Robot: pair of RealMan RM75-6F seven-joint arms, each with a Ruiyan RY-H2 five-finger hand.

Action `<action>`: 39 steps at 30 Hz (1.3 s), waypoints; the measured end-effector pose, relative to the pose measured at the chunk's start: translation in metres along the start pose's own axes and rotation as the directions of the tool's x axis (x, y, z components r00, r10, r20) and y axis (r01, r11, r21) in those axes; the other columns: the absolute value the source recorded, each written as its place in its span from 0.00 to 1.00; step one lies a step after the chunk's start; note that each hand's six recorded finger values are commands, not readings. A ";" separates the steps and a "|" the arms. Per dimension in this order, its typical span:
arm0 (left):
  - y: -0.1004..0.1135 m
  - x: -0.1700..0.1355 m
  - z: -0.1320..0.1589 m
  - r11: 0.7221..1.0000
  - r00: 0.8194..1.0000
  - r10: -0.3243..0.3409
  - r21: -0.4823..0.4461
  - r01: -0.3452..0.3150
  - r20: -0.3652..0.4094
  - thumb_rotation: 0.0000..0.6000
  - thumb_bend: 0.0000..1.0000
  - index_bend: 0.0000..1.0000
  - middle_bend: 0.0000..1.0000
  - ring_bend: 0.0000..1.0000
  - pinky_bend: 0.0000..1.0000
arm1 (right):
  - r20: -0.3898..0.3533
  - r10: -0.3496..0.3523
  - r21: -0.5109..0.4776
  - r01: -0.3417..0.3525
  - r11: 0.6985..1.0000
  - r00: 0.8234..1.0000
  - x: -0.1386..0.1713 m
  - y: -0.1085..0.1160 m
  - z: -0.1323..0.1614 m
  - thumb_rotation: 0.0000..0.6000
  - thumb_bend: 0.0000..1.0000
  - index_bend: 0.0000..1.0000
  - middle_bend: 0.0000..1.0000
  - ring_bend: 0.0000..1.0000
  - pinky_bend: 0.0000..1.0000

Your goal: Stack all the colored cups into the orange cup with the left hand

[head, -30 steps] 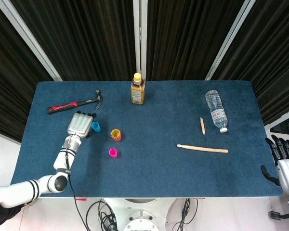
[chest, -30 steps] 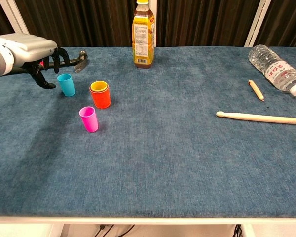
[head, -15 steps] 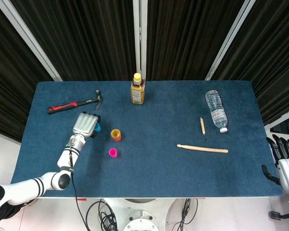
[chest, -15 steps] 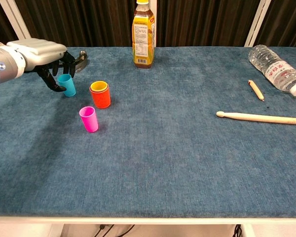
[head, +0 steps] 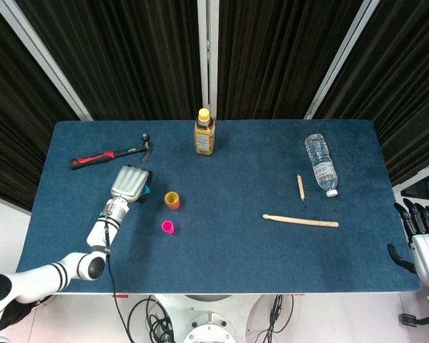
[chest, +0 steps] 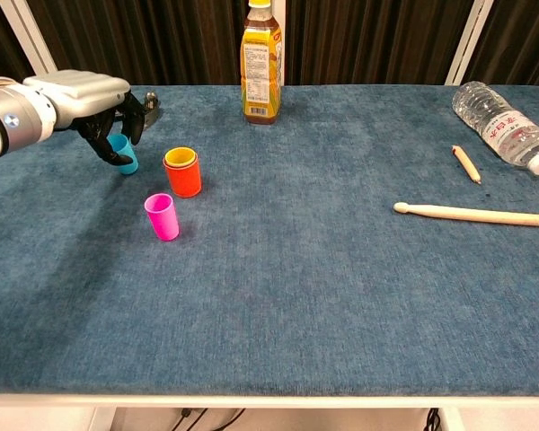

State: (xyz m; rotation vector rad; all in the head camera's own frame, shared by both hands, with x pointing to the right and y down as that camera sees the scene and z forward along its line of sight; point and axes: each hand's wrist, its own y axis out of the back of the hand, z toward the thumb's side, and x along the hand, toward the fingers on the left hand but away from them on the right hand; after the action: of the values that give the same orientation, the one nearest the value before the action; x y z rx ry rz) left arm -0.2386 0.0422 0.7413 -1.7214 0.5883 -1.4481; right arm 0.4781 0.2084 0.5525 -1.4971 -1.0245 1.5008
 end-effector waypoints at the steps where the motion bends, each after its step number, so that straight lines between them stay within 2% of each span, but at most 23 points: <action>1: 0.002 0.000 0.001 1.000 1.000 0.006 0.000 -0.006 0.003 1.00 0.28 0.53 0.53 0.59 0.45 | -0.002 -0.001 0.000 0.001 1.000 1.000 0.000 0.000 0.001 1.00 0.28 0.00 0.00 0.00 0.00; 11: 0.027 -0.016 0.026 0.998 0.995 0.048 -0.048 -0.044 0.082 1.00 0.29 0.53 0.53 0.60 0.46 | -0.012 0.001 0.003 -0.001 1.000 1.000 0.000 -0.001 0.005 1.00 0.28 0.00 0.00 0.00 0.00; 16: 0.042 -0.031 0.056 0.994 0.984 0.068 -0.098 -0.052 0.163 1.00 0.29 0.53 0.53 0.60 0.46 | -0.011 0.000 0.001 0.000 1.000 1.000 0.001 -0.001 0.005 1.00 0.28 0.00 0.00 0.00 0.00; 21: 0.051 -0.038 0.080 0.993 0.970 0.096 -0.082 -0.079 0.224 1.00 0.29 0.53 0.53 0.59 0.46 | -0.010 0.003 -0.001 -0.003 1.000 1.000 0.002 -0.002 0.003 1.00 0.28 0.00 0.00 0.00 0.00; 26: 0.050 -0.035 0.085 0.993 0.969 0.103 -0.070 -0.090 0.222 1.00 0.29 0.53 0.53 0.59 0.46 | -0.004 0.003 -0.006 -0.003 1.000 1.000 0.003 -0.002 0.000 1.00 0.28 0.00 0.00 0.00 0.00; 34: 0.042 -0.027 0.076 0.996 0.978 0.091 -0.033 -0.086 0.189 1.00 0.29 0.53 0.53 0.59 0.45 | 0.002 0.006 -0.011 -0.006 1.000 1.000 0.002 -0.002 -0.005 1.00 0.28 0.00 0.00 0.00 0.00; 39: 0.032 -0.028 0.075 0.998 0.981 0.058 -0.023 -0.055 0.185 1.00 0.29 0.52 0.53 0.59 0.45 | 0.003 0.008 -0.011 -0.008 1.000 1.000 0.001 -0.003 -0.005 1.00 0.28 0.00 0.00 0.00 0.00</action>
State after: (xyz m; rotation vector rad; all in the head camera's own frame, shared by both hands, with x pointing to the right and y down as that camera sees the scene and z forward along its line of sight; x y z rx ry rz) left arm -0.1691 0.0658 0.6967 -1.8151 0.5464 -1.2298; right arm 0.4830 0.2107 0.5549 -1.5090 -1.0311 1.5053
